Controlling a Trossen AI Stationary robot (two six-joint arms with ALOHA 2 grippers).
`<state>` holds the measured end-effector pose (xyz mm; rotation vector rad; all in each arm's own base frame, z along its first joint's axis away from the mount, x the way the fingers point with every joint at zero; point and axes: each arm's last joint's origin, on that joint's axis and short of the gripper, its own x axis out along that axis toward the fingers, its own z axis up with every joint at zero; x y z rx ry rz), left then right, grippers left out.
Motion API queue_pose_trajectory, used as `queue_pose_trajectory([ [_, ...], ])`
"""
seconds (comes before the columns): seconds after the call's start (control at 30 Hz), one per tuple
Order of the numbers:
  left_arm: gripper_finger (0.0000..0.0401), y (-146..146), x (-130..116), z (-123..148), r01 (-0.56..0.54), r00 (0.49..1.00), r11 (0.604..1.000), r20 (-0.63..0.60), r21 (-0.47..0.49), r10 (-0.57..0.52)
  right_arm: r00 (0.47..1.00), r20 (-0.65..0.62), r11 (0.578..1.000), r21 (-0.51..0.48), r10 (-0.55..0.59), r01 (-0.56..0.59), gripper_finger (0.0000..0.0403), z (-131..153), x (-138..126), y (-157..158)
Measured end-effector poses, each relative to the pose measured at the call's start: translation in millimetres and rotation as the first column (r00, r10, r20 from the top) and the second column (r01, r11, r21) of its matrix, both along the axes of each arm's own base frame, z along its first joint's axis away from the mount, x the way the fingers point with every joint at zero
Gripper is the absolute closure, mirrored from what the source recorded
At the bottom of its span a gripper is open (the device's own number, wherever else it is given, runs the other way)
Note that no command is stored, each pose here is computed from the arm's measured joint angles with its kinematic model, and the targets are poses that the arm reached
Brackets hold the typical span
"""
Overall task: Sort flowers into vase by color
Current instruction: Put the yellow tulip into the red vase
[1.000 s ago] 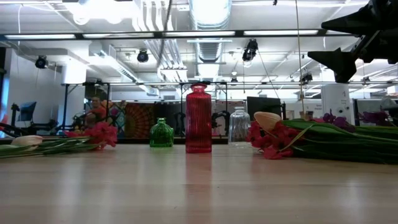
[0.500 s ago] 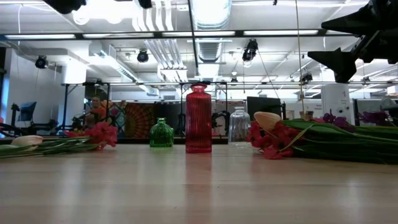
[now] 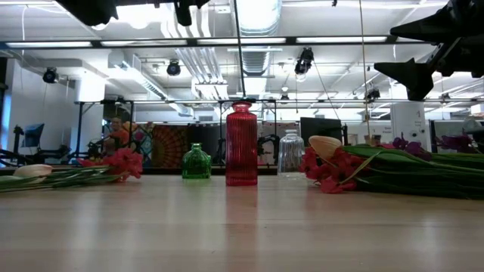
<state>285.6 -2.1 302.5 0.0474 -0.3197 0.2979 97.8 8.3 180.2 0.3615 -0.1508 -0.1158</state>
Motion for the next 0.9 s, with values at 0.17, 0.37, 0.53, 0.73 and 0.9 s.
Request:
queue_pose_trajectory([
  [0.17,0.04,-0.2,0.2,-1.4,0.006,1.0,1.0,-0.007,-0.014,-0.006,1.0,-0.002,1.0,0.0,0.0,0.0,0.0062,-0.2,0.0,0.0],
  [0.37,0.04,-0.1,1.3,-5.8,0.005,0.999,1.0,-0.048,-0.03,-0.006,1.0,-0.002,1.0,0.0,0.0,0.0,0.0062,-0.2,0.1,0.0],
  [0.53,0.04,-0.1,1.5,-6.5,0.006,0.999,0.999,-0.053,-0.037,-0.008,1.0,-0.003,1.0,-0.001,0.0,0.0,0.0062,-0.2,0.1,0.0],
  [0.73,0.04,0.2,1.5,-6.5,0.004,0.999,0.999,-0.054,-0.038,-0.006,1.0,-0.003,1.0,-0.001,0.0,0.0,0.0062,-0.2,0.1,0.0],
  [0.9,0.04,0.3,1.5,-6.4,0.003,0.999,0.999,-0.053,-0.038,-0.005,1.0,-0.003,1.0,-0.001,0.0,0.0,0.0062,-0.3,0.1,0.0],
])
